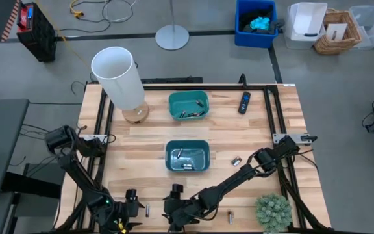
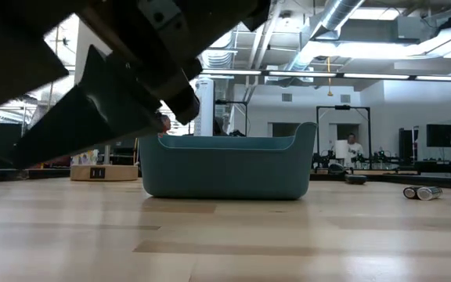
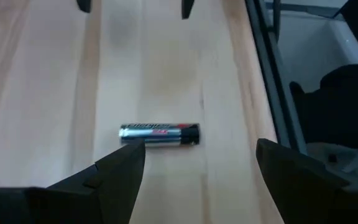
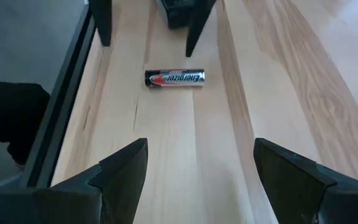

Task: Sort batteries
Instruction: Put the silver battery into the blue bin

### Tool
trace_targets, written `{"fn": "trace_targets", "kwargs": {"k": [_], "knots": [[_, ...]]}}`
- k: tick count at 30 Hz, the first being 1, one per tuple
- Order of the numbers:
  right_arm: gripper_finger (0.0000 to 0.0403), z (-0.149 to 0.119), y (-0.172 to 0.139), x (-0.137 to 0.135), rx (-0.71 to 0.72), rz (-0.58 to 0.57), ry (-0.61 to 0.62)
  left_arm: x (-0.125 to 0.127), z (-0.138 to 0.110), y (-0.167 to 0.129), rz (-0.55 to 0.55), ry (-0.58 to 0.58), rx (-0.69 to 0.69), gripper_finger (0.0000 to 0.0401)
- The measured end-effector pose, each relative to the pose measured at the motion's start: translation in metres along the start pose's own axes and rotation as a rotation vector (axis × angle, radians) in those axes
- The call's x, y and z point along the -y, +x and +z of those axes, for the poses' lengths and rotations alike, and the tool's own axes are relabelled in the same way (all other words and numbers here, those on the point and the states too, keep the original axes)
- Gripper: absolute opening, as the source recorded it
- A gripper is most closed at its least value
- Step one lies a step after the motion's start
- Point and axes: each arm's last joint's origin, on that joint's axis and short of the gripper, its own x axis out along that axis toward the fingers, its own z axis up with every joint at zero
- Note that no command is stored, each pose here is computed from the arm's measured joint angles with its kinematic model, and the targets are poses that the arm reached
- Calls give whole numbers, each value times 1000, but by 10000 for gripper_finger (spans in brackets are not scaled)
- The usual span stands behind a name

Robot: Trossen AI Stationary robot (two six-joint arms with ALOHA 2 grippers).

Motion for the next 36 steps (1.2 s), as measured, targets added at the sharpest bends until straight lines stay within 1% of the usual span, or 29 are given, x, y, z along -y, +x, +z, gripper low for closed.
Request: {"fn": "trace_targets", "kwargs": {"k": [5,10,14,27,31,36], "knots": [[311,2,0,0,17,1,8,6,1,4,8,9,6,303],[311,3,1,2,22,-4,18,3,-5,7,44,6,-15,303],[311,3,2,3,19,-7,25,2,-4,7,69,6,18,303],[311,5,3,6,21,-12,29,-2,-6,6,120,32,15,303],[311,5,3,6,21,-12,29,-3,-6,6,124,45,12,312],[311,5,3,7,21,-13,30,-4,-7,6,138,58,1,335]]}}
